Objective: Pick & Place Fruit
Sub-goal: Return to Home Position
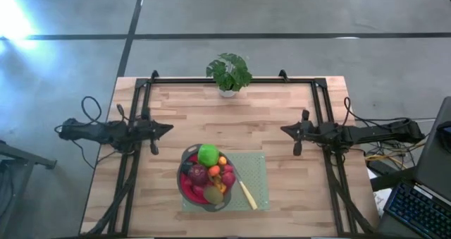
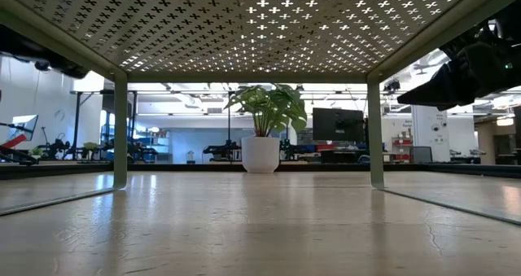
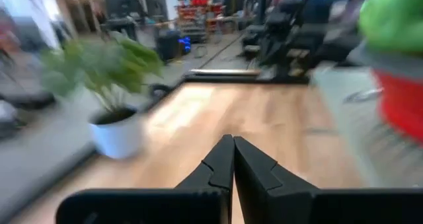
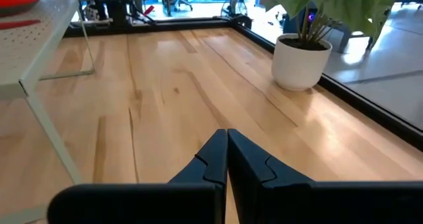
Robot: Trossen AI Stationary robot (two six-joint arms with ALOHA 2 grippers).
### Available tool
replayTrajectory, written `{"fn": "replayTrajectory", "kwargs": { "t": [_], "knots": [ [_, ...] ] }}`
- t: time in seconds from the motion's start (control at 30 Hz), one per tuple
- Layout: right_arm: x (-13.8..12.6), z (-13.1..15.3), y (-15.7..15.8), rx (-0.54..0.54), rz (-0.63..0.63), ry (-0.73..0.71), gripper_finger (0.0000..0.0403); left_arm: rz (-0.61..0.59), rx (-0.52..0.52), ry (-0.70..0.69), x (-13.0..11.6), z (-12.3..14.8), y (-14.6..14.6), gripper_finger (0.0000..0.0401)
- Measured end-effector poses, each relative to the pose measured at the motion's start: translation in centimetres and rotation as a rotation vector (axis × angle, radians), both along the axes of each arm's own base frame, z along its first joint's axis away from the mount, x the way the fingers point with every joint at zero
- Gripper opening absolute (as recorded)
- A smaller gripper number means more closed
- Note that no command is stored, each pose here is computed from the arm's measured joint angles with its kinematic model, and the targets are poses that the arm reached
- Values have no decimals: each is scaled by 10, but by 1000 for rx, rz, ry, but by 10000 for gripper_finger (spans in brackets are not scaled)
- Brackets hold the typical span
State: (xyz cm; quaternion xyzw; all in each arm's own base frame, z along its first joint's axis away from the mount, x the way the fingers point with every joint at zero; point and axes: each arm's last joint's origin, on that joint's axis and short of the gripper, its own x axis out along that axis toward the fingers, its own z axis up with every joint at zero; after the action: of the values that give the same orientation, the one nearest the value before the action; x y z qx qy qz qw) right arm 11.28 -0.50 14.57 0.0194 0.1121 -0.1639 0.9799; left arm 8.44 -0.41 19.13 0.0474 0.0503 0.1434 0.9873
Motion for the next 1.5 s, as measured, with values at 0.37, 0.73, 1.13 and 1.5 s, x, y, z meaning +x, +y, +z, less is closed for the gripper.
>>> {"fn": "replayTrajectory", "kwargs": {
  "t": [0.37, 0.73, 1.13, 1.5],
  "knots": [
    [0, -1, 0, 10, 0, 3, 8, -241, -53, -123, 12, -20, -5, 10],
    [0, -1, 0, 6, 1, 4, 9, -318, -160, -76, 12, -23, 2, 17],
    [0, -1, 0, 10, 0, 2, 9, -314, -176, -53, 13, -25, 2, 12],
    [0, -1, 0, 6, 1, 4, 9, -317, -177, -51, 13, -25, 2, 12]
  ]
}}
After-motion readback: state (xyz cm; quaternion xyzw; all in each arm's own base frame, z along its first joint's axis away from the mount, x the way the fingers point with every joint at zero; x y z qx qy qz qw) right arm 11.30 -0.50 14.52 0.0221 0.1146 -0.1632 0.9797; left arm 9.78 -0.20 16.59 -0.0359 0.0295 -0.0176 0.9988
